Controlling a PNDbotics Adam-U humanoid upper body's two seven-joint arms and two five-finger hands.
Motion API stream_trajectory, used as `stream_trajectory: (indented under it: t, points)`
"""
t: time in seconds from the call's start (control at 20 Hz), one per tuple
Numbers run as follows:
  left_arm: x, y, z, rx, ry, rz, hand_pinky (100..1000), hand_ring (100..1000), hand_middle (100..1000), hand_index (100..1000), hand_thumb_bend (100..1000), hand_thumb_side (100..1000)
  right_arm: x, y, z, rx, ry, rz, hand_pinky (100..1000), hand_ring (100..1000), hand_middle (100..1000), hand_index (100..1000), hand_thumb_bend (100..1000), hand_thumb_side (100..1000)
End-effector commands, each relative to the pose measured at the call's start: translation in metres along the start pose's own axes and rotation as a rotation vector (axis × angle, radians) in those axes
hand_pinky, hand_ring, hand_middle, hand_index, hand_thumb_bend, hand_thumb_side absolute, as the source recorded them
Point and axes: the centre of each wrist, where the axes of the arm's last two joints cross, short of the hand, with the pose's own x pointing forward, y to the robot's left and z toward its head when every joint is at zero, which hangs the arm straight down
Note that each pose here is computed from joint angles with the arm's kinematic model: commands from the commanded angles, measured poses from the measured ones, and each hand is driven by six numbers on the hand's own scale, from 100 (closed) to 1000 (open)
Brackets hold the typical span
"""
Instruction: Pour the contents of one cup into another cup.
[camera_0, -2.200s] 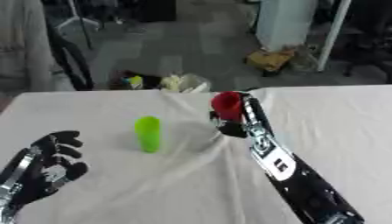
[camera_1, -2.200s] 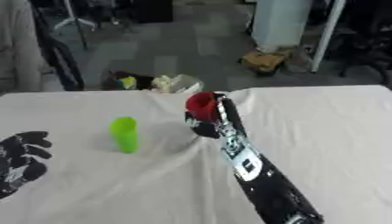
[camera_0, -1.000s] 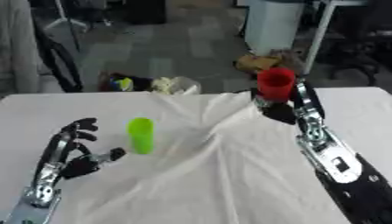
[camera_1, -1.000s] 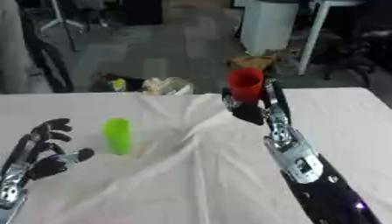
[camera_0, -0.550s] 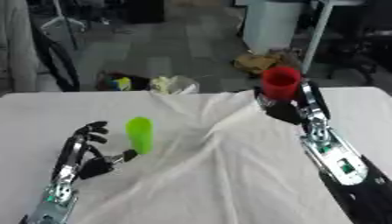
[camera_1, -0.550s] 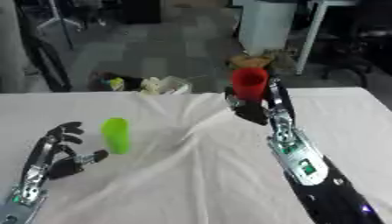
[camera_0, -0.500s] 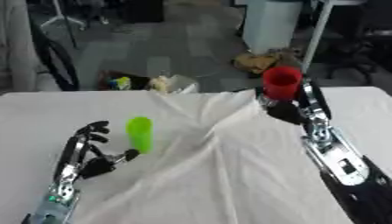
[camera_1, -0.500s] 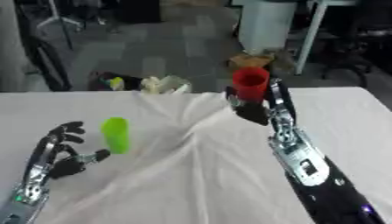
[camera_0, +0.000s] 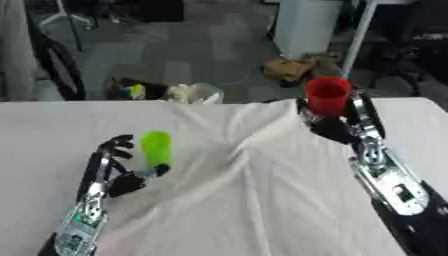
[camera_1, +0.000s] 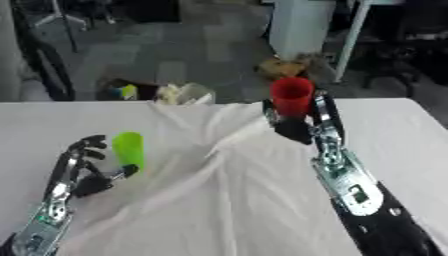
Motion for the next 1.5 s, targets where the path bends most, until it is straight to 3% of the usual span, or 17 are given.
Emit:
stream_trajectory:
  t: [0.05, 1.5]
  points:
    - [0.009, 0.008, -0.010, 0.043, -0.024, -0.004, 434, 632, 659, 824, 917, 436, 0.012, -0.005, -0.006, -0.010, -0.040, -0.008, 458, 385, 467, 622, 100, 100]
    - [0.015, 0.013, -0.025, 0.062, -0.020, 0.022, 413, 579, 601, 791, 861, 439, 0.019, 0.002, -0.008, 0.007, -0.057, -0.044, 459, 385, 463, 619, 100, 100]
